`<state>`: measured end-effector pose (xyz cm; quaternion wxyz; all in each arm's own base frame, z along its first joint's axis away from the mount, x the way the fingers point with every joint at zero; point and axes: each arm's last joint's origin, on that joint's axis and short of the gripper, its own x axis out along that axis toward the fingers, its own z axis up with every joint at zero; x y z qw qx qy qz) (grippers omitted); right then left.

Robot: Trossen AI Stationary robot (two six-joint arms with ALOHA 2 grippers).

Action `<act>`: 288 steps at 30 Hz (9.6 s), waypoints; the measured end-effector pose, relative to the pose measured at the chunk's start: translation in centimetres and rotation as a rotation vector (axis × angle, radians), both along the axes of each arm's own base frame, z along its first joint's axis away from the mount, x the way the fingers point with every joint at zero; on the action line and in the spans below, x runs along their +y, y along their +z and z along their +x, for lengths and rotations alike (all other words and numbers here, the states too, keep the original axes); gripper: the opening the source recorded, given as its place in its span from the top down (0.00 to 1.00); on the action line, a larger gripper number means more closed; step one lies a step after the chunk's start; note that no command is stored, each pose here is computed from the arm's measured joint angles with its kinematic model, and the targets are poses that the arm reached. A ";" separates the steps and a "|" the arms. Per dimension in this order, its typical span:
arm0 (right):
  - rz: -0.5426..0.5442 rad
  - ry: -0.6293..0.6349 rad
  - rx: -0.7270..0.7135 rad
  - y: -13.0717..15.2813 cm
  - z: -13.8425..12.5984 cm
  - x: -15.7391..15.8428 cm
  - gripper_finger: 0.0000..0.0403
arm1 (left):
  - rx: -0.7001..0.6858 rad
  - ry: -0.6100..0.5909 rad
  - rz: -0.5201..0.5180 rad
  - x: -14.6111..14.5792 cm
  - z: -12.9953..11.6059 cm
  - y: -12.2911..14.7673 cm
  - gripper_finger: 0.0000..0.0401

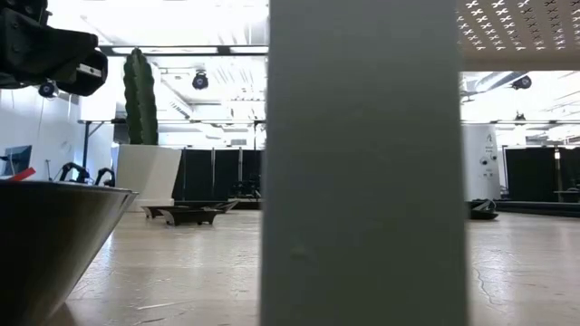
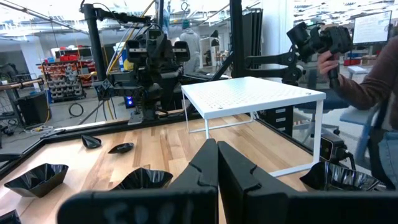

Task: Pick & Place Mini shaped plates
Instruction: Put the square plate on the shelf

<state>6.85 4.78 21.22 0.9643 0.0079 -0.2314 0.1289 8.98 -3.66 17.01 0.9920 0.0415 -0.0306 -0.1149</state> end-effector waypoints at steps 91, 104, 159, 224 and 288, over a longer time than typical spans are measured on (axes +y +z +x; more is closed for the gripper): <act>0.064 -0.329 0.056 0.3 0.0 -1.1 0.98 | 0.886 0.996 -0.614 4.2 7.0 6.4 0.77; 0.116 -0.304 0.060 0.3 0.0 -1.1 0.98 | 1.040 1.182 -0.606 8.5 9.0 3.4 0.78; 0.101 -0.311 0.059 0.3 0.0 -1.1 0.98 | 1.220 1.119 -0.532 10.7 12.7 -2.0 0.78; 0.134 -0.292 0.061 0.3 0.0 -1.1 0.98 | 0.823 0.377 -0.502 -2.4 19.3 20.4 1.00; -0.055 0.045 0.813 13.0 0.1 0.1 0.98 | 1.125 -0.017 -0.610 -10.7 31.7 14.0 1.00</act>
